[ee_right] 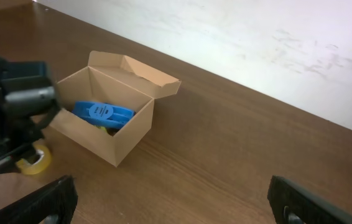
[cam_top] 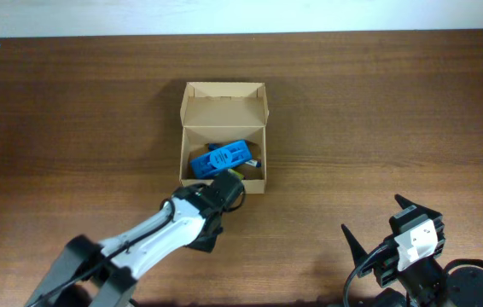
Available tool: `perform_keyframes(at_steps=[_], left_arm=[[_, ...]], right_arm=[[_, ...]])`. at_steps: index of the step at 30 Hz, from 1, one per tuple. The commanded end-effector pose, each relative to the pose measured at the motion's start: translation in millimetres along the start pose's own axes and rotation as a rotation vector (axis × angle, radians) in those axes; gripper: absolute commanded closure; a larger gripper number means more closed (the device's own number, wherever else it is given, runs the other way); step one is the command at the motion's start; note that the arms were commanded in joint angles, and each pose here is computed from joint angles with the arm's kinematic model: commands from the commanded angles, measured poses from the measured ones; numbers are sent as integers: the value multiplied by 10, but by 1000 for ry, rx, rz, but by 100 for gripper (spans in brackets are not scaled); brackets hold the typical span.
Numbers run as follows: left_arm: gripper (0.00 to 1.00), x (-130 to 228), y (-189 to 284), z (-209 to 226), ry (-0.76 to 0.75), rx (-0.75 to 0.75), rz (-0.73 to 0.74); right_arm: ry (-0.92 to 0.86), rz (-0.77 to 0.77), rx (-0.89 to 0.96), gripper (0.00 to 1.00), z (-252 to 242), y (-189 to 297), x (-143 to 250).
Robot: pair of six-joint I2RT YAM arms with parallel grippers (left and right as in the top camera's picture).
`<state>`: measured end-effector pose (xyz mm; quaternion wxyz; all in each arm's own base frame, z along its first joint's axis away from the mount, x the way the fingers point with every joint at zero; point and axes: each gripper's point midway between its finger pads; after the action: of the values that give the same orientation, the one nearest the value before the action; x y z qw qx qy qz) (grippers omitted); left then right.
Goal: Pack container
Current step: 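Carry the tape roll into the box and release it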
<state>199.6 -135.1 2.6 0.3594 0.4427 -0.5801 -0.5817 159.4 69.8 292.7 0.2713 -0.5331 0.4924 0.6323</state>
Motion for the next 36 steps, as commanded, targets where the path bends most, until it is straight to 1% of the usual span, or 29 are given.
perform_keyframes(at_steps=[1,6,10,16,17,19,20,23,27,31,36], left_arm=[[98,-48,233,-45,7,82,0],[98,-121,635,-60,-38,190,11],[98,-211,990,-194,-110,286,-26],[98,-348,1585,-640,-311,397,-166],[98,-365,1701,-782,-364,413,-205],[97,-357,1800,-972,-442,420,-245],[98,-328,1838,-1120,-507,416,-268],[97,-291,1807,-1385,-625,382,-300],[97,-276,1607,-1653,-716,312,-292],[97,-302,1326,-1776,-736,241,-267],[97,-289,976,-1776,-736,163,-202]], right_arm=[[-13,-3,19,1,-33,3,2],[-13,-3,19,1,-33,3,2],[-13,-3,19,1,-33,3,2],[-13,-3,19,1,-33,3,2],[-13,-3,19,1,-33,3,2],[-13,-3,19,1,-33,3,2],[-13,-3,19,1,-33,3,2],[-13,-3,19,1,-33,3,2],[-13,-3,19,1,-33,3,2],[-13,-3,19,1,-33,3,2],[-13,-3,19,1,-33,3,2]])
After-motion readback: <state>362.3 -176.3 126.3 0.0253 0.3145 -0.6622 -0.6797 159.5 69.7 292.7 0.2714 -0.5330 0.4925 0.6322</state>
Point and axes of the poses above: each gripper's point midway between its finger pads, its own y axis back along the fingers, its own z axis along the line the jaws close on, x = y × z, and after that the axes turned 6 degrees about -y, right-handed
